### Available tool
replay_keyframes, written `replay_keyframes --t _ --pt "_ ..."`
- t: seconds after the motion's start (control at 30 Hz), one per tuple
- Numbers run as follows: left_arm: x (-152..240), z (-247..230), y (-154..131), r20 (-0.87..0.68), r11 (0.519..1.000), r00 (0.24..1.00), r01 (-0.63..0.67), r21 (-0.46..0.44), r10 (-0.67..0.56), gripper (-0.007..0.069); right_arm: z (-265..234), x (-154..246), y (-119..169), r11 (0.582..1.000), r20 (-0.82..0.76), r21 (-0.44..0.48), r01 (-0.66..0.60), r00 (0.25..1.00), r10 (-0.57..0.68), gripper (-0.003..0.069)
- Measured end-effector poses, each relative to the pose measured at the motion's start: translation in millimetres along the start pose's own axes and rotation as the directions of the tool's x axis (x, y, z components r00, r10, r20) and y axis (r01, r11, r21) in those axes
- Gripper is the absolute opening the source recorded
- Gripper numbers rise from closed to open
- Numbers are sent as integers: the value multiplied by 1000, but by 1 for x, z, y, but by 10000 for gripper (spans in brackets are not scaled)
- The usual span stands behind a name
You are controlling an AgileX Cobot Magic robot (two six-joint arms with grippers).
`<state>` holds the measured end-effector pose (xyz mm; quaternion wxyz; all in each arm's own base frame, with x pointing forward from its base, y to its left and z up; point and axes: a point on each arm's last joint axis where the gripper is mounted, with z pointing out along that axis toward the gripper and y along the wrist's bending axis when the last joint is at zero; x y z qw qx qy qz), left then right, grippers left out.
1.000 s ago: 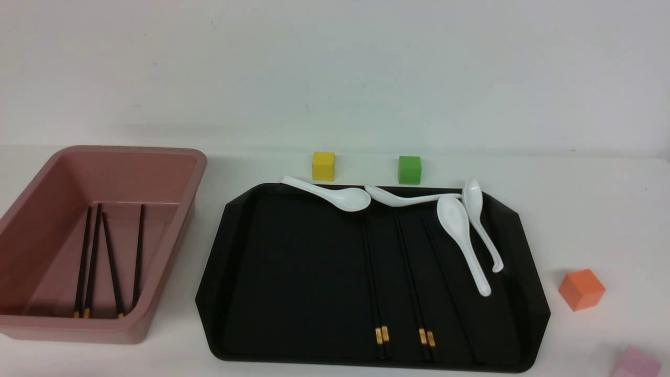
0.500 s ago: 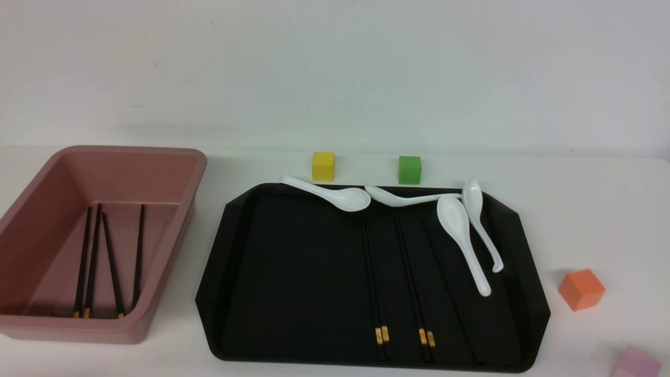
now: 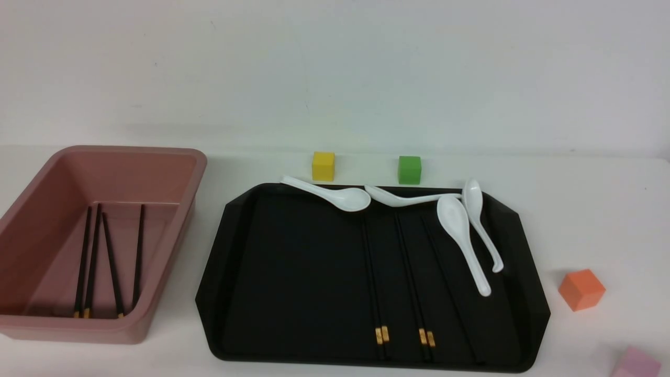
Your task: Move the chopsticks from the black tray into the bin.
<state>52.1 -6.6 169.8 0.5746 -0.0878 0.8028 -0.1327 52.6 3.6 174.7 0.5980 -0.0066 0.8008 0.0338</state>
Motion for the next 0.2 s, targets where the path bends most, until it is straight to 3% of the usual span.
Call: replay_keyframes --t 0.2 --pt "0 0 0 0 1000 1000 0 0 0 -5 0 0 0 1000 0 0 0 1000 0 240"
